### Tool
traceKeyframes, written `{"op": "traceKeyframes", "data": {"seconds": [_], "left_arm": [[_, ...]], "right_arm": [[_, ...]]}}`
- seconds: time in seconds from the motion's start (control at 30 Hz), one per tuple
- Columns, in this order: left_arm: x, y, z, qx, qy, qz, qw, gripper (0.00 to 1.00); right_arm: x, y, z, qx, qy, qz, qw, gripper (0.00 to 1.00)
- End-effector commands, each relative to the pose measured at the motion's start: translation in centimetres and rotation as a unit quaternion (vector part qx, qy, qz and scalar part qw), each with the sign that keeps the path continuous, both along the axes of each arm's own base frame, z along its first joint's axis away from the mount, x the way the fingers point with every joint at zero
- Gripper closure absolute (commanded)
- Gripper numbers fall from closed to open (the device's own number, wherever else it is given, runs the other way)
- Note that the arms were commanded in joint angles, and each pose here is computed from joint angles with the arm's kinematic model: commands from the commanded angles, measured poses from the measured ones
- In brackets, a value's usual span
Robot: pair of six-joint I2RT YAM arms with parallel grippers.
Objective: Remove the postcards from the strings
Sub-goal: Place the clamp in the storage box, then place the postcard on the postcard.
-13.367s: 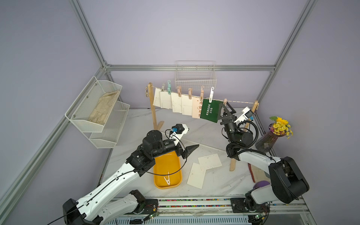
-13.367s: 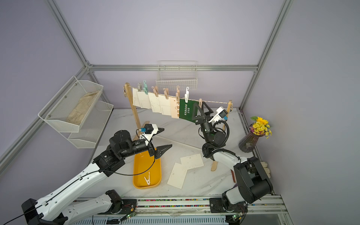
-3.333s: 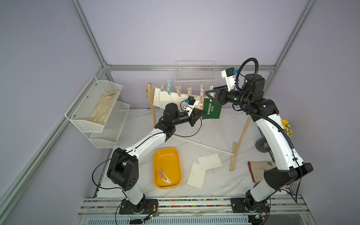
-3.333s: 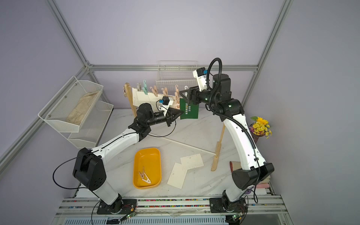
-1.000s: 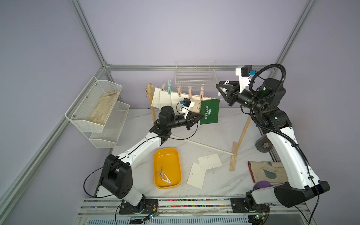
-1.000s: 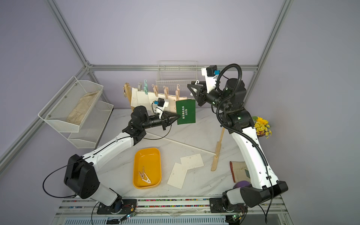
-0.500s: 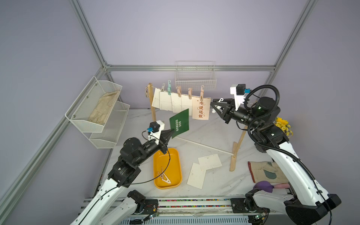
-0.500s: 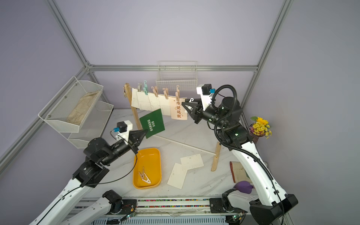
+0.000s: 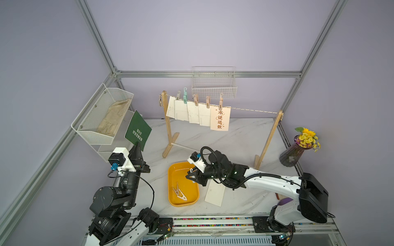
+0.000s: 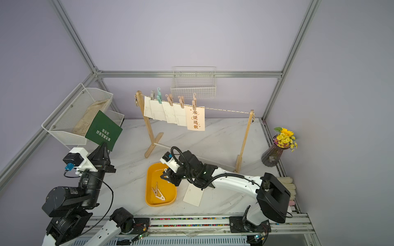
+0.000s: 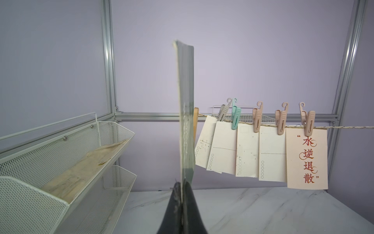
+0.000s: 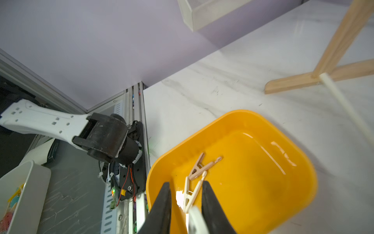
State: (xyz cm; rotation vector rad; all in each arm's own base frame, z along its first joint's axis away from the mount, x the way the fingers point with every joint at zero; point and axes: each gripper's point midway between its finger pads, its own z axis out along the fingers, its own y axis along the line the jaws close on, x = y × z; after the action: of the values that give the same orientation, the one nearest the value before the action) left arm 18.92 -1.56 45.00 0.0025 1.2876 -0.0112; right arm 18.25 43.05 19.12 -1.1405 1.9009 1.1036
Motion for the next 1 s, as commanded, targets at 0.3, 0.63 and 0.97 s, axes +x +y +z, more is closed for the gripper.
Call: {"op": "traceKeyframes", "data": {"seconds": [0.3, 0.63, 0.97], "left_arm": [[-0.2, -5.1, 0.9, 0.069, 0.006, -0.129, 0.989, 1.00], [-0.9, -16.3, -2.9, 0.159, 0.083, -0.403, 0.897, 1.00], [-1.0, -25.9, -13.7, 0.308, 0.194, -0.415, 0.834, 1.00]], "right_arm": [[4.8, -2.6, 5.7, 0.059, -0.089, -0.151, 0.983, 0.35], [5.4, -23.9, 15.3, 0.168, -0.132, -0.491, 0.845, 0.33], [3.0, -34.5, 18.2, 0.191, -0.112, -0.617, 0.755, 0.33]]}}
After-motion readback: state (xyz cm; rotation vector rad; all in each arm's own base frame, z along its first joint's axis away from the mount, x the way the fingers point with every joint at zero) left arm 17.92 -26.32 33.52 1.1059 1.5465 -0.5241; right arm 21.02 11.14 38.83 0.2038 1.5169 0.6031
